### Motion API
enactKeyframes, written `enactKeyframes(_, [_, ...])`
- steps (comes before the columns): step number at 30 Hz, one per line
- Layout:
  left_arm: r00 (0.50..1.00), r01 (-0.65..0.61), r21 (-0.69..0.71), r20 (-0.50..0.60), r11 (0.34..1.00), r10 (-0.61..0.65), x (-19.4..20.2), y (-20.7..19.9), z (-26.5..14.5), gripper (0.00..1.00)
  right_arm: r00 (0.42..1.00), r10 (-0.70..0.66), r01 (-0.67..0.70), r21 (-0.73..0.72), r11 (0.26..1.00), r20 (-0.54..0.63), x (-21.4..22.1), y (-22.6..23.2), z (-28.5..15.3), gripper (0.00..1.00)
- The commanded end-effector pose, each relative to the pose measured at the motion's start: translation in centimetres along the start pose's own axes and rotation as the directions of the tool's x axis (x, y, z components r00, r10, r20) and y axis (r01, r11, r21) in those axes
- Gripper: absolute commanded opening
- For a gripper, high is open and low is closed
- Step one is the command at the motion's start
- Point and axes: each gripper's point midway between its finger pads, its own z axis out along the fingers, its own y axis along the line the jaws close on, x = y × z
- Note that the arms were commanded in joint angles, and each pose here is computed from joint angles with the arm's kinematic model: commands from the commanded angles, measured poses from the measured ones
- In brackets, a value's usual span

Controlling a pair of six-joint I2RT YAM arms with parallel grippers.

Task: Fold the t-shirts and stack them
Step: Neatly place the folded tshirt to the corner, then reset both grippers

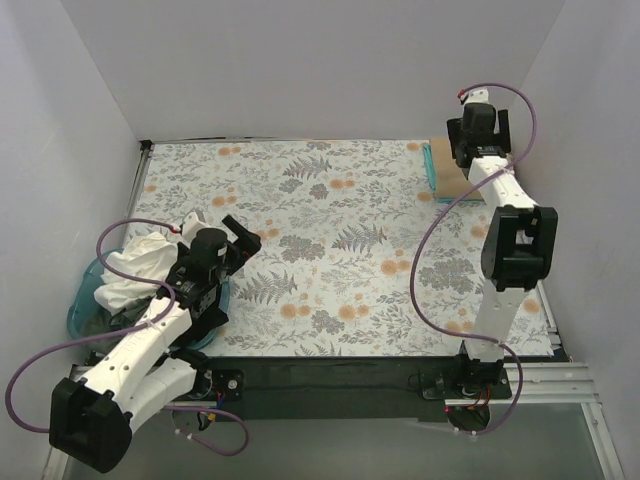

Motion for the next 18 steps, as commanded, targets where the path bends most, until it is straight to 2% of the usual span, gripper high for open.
enactKeyframes(1, [1.0, 0.015, 0.049, 0.006, 0.999, -0.016, -1.1, -1.9, -1.0, 0.98, 0.978, 0.179, -0.168, -0.103, 0.98, 0.109, -3.6, 1.0, -6.8, 0.98])
enactKeyframes(3, [1.0, -0.001, 0.064, -0.007, 0.998, 0.001, -1.0, -2.3, -1.0, 0.98, 0.955, 0.274, -0.251, -0.182, 0.951, 0.116, -3.5, 1.3, -10.3, 0.98])
enactKeyframes(4, [1.0, -0.01, 0.077, -0.018, 0.997, 0.011, -0.9, -2.7, -1.0, 0.98, 0.947, 0.32, -0.301, -0.296, 0.907, 0.019, 0.4, 4.7, -11.3, 0.98])
enactKeyframes(6, [0.999, -0.02, 0.073, -0.036, 0.997, 0.023, -1.1, -3.3, -0.9, 0.98, 0.918, 0.397, -0.367, -0.384, 0.847, -0.003, 1.3, 5.8, -14.8, 0.98])
enactKeyframes(7, [0.997, -0.028, 0.071, -0.066, 0.997, 0.033, -0.7, -3.4, -1.0, 0.98, 0.923, 0.379, -0.371, -0.429, 0.823, -0.07, 4.6, 7.8, -16.0, 0.98])
enactKeyframes(10, [0.993, -0.033, 0.073, -0.107, 0.997, 0.04, -0.3, -3.9, -1.0, 0.98, 0.918, 0.392, -0.368, -0.494, 0.788, -0.059, 5.9, 9.1, -20.8, 0.98])
enactKeyframes(11, [0.993, -0.031, 0.07, -0.115, 0.997, 0.039, 0.0, -3.7, -1.0, 0.98, 0.926, 0.363, -0.363, -0.522, 0.772, -0.107, 8.9, 10.4, -21.8, 0.98])
enactKeyframes(13, [0.992, -0.024, 0.07, -0.125, 0.997, 0.033, 0.3, -3.4, -1.1, 0.98, 0.911, 0.4, -0.383, -0.578, 0.72, -0.105, 9.7, 10.4, -24.8, 0.98])
enactKeyframes(14, [0.991, -0.019, 0.069, -0.129, 0.997, 0.027, 0.5, -3.3, -1.2, 0.98, 0.906, 0.392, -0.405, -0.598, 0.692, -0.16, 12.4, 11.2, -25.7, 0.98])
enactKeyframes(18, [0.994, 0.006, 0.089, -0.109, 0.996, 0.004, 0.2, -3.1, -2.1, 0.98, 0.847, 0.514, -0.475, -0.627, 0.617, -0.137, 14.8, 9.5, -29.6, 0.98])
